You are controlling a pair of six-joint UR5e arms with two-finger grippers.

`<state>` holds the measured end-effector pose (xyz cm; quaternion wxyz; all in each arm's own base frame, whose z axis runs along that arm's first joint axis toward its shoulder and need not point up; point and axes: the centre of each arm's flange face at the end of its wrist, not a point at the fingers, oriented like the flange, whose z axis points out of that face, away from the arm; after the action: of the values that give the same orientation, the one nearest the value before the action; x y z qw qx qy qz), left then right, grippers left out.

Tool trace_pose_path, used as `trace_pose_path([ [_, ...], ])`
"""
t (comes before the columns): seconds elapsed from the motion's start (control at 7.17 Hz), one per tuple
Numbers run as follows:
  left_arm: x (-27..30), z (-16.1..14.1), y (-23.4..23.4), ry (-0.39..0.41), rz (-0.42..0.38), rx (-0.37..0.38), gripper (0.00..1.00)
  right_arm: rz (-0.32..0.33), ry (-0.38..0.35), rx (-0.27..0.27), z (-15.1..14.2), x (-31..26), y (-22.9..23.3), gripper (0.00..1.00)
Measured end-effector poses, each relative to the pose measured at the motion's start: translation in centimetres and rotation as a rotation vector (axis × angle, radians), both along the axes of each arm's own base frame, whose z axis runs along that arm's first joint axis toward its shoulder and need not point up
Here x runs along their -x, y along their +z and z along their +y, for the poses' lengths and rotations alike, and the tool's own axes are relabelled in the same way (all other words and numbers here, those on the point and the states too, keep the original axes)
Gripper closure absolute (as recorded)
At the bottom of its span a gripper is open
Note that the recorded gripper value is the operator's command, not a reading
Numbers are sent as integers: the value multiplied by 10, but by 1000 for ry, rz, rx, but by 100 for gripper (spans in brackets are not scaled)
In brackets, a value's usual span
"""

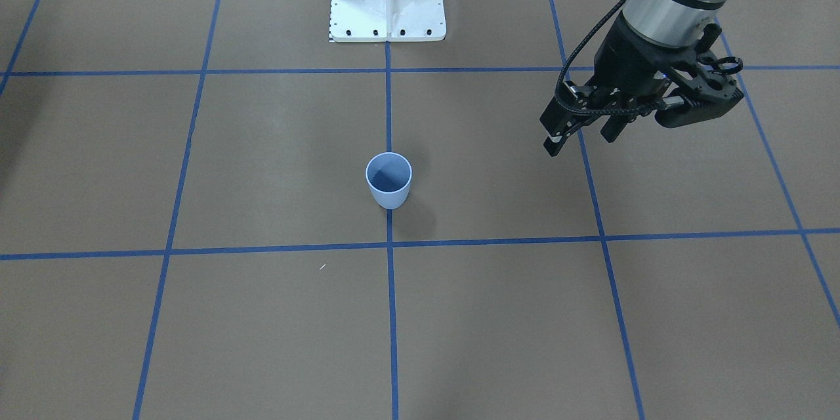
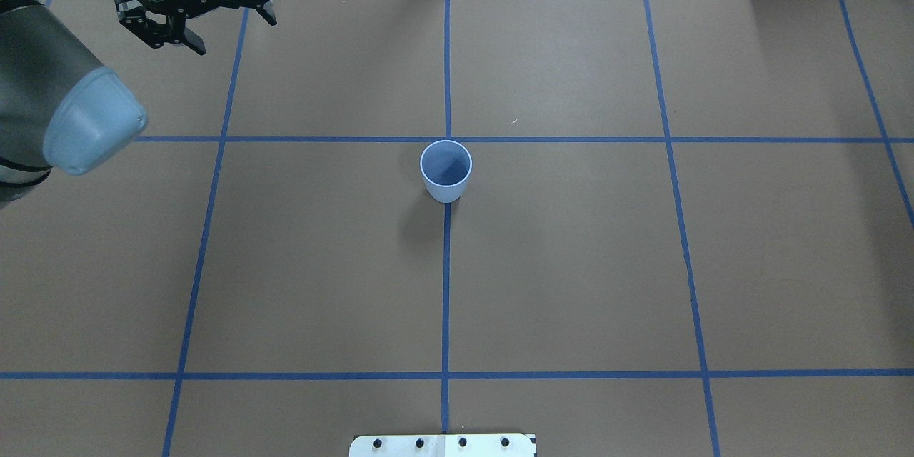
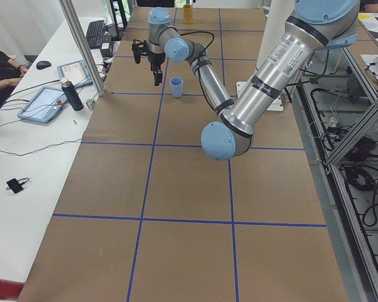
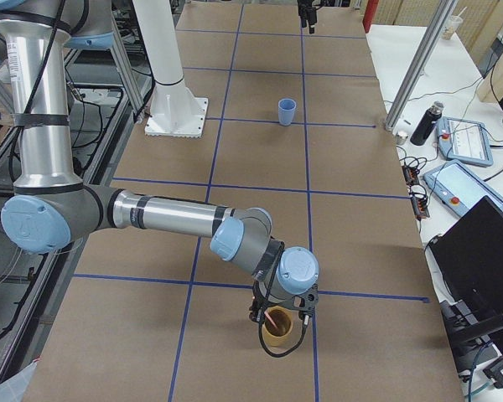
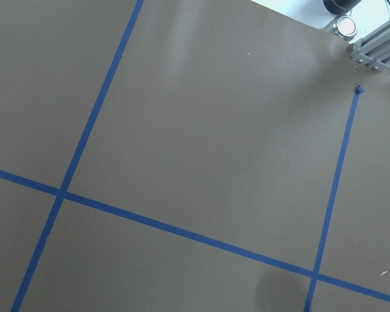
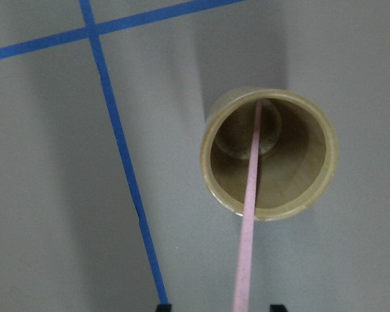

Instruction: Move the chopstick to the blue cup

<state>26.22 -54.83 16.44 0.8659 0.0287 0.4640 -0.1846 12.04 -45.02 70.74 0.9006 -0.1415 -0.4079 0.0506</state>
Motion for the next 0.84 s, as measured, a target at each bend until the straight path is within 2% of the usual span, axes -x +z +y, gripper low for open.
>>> trace_pose_path([
  [0.84,12,10,-7,-8,-3,6,1,15,-8,-4,-2,-2,-8,48],
])
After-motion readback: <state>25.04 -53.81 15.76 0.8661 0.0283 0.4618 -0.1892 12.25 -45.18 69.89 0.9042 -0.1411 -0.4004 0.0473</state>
